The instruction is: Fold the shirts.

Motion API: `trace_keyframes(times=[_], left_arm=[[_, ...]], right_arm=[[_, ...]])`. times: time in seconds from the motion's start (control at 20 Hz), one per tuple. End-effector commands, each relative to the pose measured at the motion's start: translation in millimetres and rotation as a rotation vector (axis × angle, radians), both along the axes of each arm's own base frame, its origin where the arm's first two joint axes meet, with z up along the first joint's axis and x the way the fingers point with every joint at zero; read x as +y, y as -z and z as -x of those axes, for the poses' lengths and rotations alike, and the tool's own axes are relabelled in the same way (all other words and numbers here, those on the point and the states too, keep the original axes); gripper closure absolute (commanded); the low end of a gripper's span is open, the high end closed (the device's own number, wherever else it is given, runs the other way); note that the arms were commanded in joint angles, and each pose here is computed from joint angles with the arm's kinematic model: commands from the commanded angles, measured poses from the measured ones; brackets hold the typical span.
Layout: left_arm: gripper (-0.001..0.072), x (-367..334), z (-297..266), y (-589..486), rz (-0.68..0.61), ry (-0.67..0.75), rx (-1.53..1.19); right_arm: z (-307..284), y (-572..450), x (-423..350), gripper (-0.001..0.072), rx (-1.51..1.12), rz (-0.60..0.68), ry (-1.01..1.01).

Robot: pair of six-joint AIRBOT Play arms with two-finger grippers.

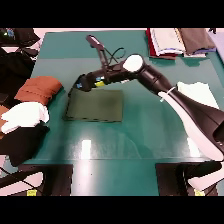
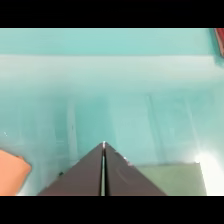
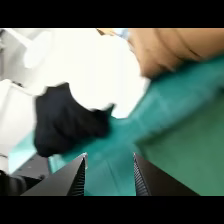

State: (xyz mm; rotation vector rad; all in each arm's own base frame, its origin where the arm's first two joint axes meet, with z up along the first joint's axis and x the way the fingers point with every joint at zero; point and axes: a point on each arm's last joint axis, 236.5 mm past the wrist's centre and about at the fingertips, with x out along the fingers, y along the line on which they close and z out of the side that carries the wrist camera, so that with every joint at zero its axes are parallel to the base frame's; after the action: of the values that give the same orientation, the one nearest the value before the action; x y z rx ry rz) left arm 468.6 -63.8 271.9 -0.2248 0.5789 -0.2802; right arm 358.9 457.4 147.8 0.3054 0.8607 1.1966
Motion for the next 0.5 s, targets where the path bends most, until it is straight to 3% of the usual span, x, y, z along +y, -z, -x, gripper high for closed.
trace_keyframes(times=[0.0,0.15,0.2,0.25,0.45], left_arm=[[0.0682,-22,10,2,-0.029,0.068,0.004],[0.0682,-58,16,7,-0.042,0.154,0.003],[0.0683,-68,17,9,-0.047,0.179,0.004],[0.0683,-78,18,12,-0.047,0.199,0.008],[0.0682,-100,16,25,-0.039,0.242,0.032]], right_arm=[[-9,38,-63,0.0365,0.115,0.076,0.069],[-16,113,-154,0.0362,0.298,0.223,0.258],[-15,135,-179,0.0280,0.355,0.242,0.315],[-15,154,-197,0.0144,0.411,0.242,0.368],[-11,204,-210,0.0134,0.591,0.192,0.488]])
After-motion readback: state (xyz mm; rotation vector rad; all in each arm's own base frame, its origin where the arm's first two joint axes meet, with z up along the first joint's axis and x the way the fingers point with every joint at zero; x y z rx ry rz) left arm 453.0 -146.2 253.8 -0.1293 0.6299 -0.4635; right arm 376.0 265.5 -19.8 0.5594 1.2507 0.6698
